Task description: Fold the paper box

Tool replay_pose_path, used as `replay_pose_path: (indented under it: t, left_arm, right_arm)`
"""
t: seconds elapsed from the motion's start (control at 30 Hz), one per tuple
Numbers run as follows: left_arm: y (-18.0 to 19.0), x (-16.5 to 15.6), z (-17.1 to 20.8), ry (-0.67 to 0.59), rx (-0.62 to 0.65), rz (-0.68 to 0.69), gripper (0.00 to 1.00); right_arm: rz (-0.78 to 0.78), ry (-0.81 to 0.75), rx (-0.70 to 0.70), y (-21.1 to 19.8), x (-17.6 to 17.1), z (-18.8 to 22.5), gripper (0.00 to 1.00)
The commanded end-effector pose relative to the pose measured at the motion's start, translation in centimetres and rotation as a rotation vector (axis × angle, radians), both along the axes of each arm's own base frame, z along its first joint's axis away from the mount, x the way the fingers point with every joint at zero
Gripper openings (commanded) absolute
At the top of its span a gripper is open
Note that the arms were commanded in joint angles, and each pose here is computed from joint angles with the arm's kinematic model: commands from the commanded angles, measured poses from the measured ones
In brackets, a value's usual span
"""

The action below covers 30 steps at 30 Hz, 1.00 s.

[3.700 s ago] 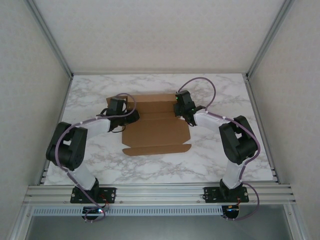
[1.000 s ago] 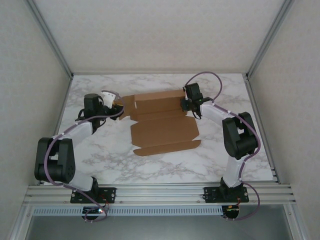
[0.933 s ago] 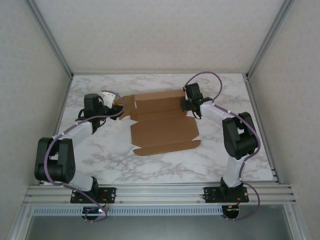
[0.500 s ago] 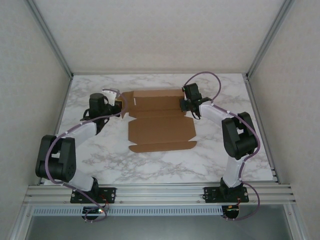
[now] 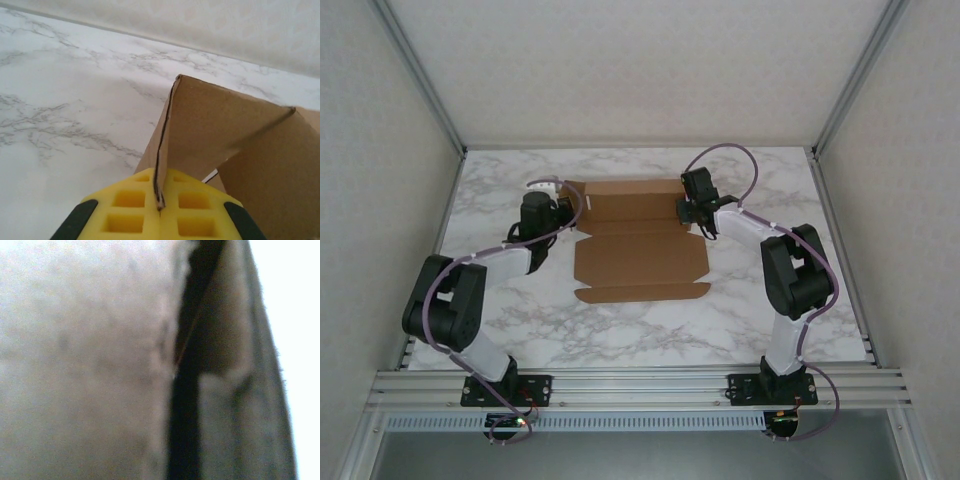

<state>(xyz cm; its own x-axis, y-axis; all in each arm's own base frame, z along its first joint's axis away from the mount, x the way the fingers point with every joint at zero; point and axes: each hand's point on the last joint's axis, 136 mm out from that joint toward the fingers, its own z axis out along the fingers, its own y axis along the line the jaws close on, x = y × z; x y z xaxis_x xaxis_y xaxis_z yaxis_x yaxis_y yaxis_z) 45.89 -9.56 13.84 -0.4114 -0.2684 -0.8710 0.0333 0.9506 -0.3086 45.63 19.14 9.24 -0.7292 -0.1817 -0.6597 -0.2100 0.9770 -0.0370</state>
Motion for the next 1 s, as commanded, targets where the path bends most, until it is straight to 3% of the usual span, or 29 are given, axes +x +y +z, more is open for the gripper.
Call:
replay_pose_path:
  t: [0.0, 0.57, 0.67, 0.83, 0.97]
  left_arm:
    - [-2.8, 0.5, 0.2, 0.003, -0.091, -0.031, 0.01]
    - [-1.5, -2.7, -0.4, 0.074, -0.091, 0.018, 0.03]
    - [-1.3, -3.3, 0.0, 0.079, -0.053, -0.004, 0.10]
    - [-0.4, -3.4, 2.5, 0.037, -0.002, -0.035, 0.33]
    - [1.3, -3.7, 4.2, 0.015, 0.004, -0.011, 0.43]
  right_arm:
    - [0.085, 0.146, -0.025, 1.7, -3.3, -3.1, 0.12]
    - [0.034, 0.151, -0.068, 0.3, -2.6, -3.4, 0.12]
    - [0.022, 0.142, -0.089, -0.4, -2.2, -3.3, 0.12]
    - [0.046, 0.126, -0.070, -0.2, -2.2, -2.8, 0.14]
    - [0.059, 0.122, -0.068, -0.1, -2.3, -2.8, 0.14]
